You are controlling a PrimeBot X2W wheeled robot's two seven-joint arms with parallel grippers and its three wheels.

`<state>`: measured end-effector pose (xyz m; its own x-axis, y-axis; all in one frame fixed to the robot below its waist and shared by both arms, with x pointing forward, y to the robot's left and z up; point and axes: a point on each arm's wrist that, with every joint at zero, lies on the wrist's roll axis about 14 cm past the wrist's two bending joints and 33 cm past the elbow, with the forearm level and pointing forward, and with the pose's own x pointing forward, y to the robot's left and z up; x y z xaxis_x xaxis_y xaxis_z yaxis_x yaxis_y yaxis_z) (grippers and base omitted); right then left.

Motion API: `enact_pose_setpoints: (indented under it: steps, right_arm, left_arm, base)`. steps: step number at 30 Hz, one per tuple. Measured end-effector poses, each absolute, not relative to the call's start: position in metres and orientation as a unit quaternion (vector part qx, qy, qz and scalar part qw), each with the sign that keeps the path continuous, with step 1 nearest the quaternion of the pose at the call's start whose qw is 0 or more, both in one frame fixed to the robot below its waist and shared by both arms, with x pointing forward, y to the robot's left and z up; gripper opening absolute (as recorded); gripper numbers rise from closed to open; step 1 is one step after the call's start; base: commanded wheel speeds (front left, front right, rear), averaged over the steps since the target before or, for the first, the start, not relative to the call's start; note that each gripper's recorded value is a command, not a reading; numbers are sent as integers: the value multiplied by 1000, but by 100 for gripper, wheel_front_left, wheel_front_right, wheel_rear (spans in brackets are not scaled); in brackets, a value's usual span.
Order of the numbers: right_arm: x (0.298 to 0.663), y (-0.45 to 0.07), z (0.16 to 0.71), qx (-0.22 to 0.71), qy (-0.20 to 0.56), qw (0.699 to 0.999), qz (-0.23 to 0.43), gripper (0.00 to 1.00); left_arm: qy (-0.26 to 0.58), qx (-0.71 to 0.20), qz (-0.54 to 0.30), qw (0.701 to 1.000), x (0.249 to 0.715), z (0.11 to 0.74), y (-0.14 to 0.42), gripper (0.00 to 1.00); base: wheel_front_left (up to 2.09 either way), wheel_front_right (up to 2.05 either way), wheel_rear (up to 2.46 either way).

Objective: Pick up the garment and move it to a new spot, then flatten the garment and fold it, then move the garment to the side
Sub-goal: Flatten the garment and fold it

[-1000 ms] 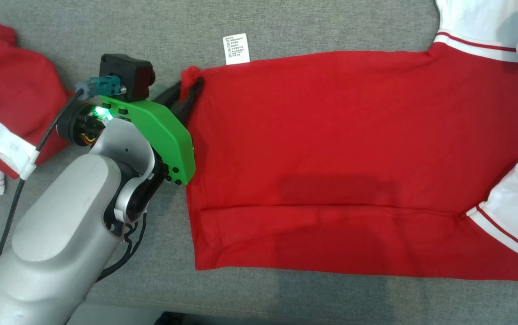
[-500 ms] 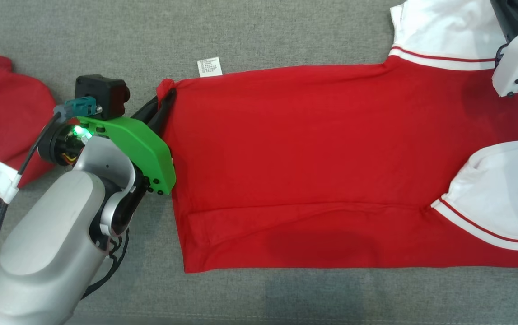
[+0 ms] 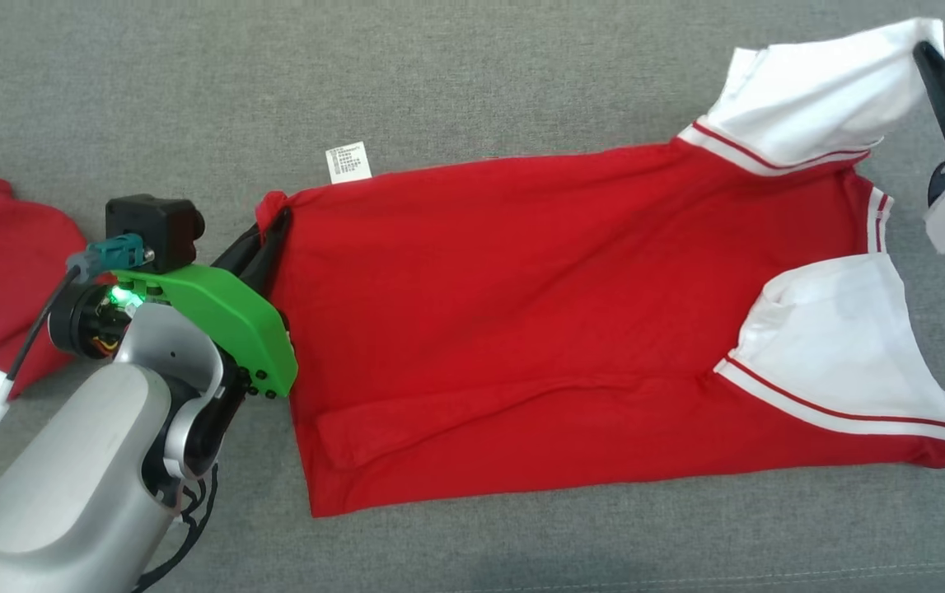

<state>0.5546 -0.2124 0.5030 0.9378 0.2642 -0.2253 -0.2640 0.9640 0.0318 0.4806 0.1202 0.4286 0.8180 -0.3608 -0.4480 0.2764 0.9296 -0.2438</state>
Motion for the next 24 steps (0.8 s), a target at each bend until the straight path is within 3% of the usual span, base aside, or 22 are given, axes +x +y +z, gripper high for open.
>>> enact_pose_setpoints:
  steps: [13, 24]
  right_arm:
    - [480, -217, 470, 62, 148, 982, 102, 0]
    - [472, -217, 466, 63, 152, 982, 95, 0]
  left_arm:
    - [200, -133, -177, 955, 445, 440, 102, 0]
    - [166, -142, -156, 963, 439, 436, 116, 0]
  base:
    - [0, 0, 0]
    - [0, 0, 0]
